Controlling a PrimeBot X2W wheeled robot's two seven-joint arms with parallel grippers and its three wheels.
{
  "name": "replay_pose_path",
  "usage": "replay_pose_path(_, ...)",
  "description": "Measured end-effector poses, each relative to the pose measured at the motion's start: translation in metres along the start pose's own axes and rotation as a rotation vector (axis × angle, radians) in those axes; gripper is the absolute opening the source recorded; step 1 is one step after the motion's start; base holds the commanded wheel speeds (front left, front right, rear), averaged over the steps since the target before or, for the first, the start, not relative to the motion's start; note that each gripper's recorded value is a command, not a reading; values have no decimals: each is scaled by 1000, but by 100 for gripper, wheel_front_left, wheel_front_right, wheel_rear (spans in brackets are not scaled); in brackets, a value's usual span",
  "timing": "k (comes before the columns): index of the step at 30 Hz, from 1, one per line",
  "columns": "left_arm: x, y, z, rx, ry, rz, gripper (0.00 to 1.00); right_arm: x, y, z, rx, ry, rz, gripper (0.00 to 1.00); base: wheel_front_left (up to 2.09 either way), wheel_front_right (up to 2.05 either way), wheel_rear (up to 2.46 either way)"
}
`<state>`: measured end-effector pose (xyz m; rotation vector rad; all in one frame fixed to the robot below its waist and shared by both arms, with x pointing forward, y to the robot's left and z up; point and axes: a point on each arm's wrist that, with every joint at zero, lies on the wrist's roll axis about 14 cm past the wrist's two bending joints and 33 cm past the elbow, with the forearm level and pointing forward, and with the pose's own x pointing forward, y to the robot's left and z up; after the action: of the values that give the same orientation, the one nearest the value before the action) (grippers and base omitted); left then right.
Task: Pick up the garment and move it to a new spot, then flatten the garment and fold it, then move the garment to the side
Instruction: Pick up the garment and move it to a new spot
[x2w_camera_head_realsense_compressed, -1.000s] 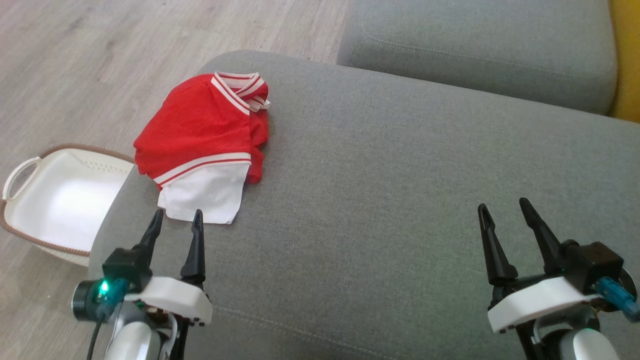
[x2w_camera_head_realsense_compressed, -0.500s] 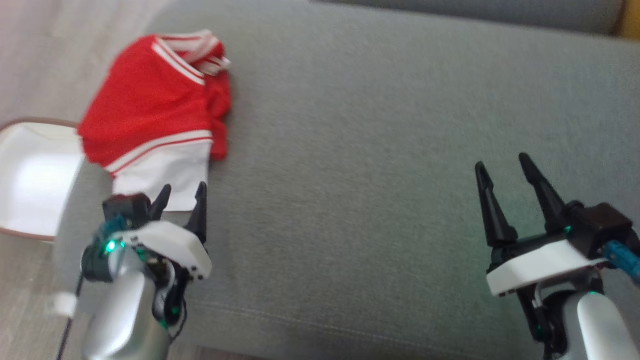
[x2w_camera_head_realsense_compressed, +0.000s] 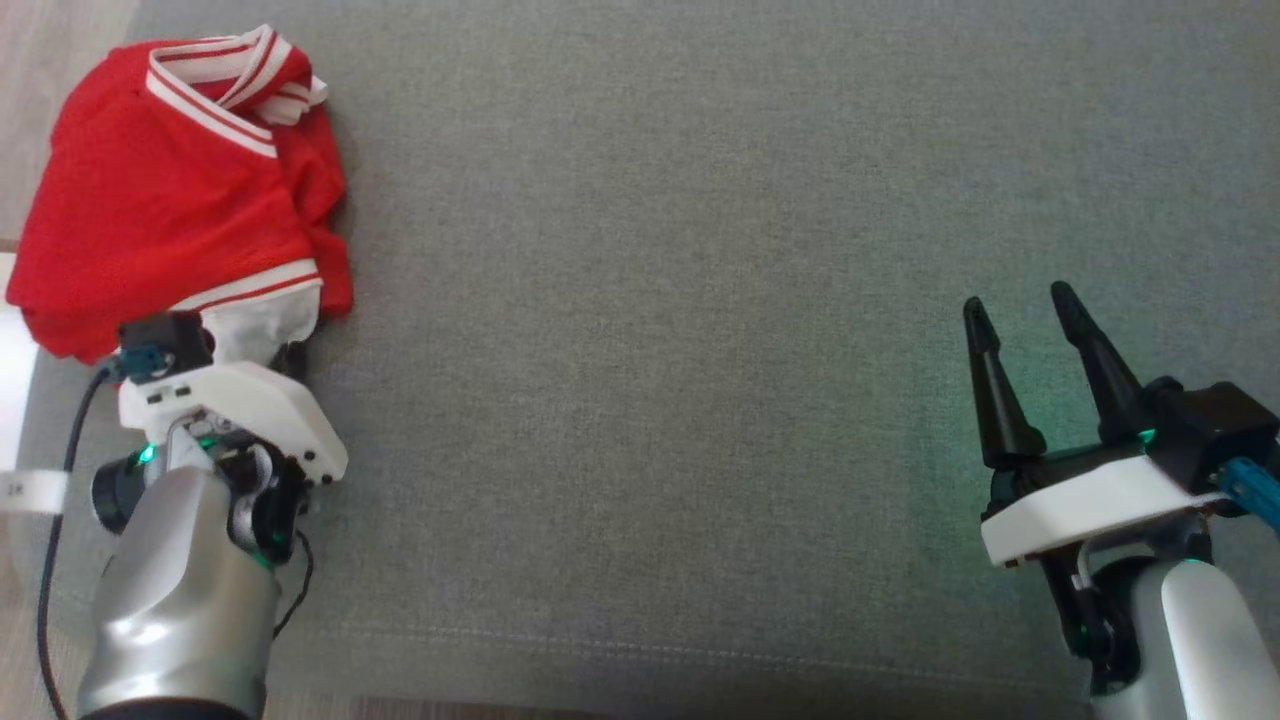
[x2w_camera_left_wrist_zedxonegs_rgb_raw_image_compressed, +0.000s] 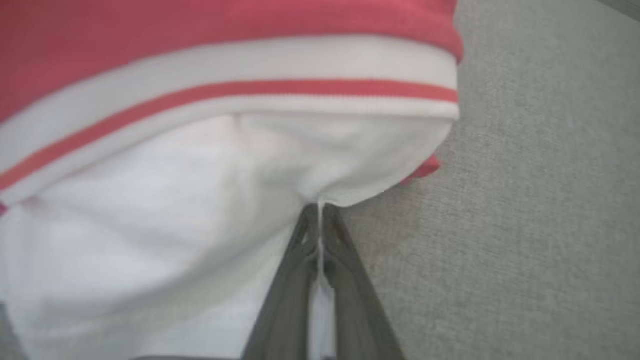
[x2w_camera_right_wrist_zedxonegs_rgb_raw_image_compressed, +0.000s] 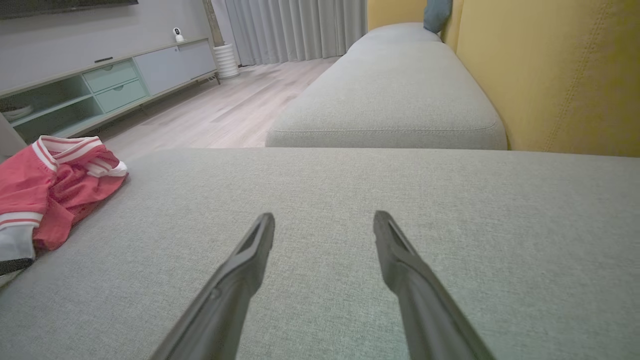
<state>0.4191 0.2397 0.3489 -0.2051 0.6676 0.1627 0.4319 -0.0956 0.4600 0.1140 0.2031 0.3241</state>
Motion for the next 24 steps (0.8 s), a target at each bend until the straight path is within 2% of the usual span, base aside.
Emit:
replay_pose_path(6,-17,7,18,66,-155,25,0,-3,2,13,-10,-34,1,100,0,0,0)
replay_pose_path(11,-51,6,74,110,-422,20,0,-14,6,31,-22,-82,-2,100,0,0,0)
replay_pose_path(17,-117,-16,132,154,-703,-32,0,-41,8,42,-30,-115,-21,100,0,0,0)
replay_pose_path(24,-186,-47,163,185,-888,-116,0,-65,10,64,-39,-180,-43,100,0,0,0)
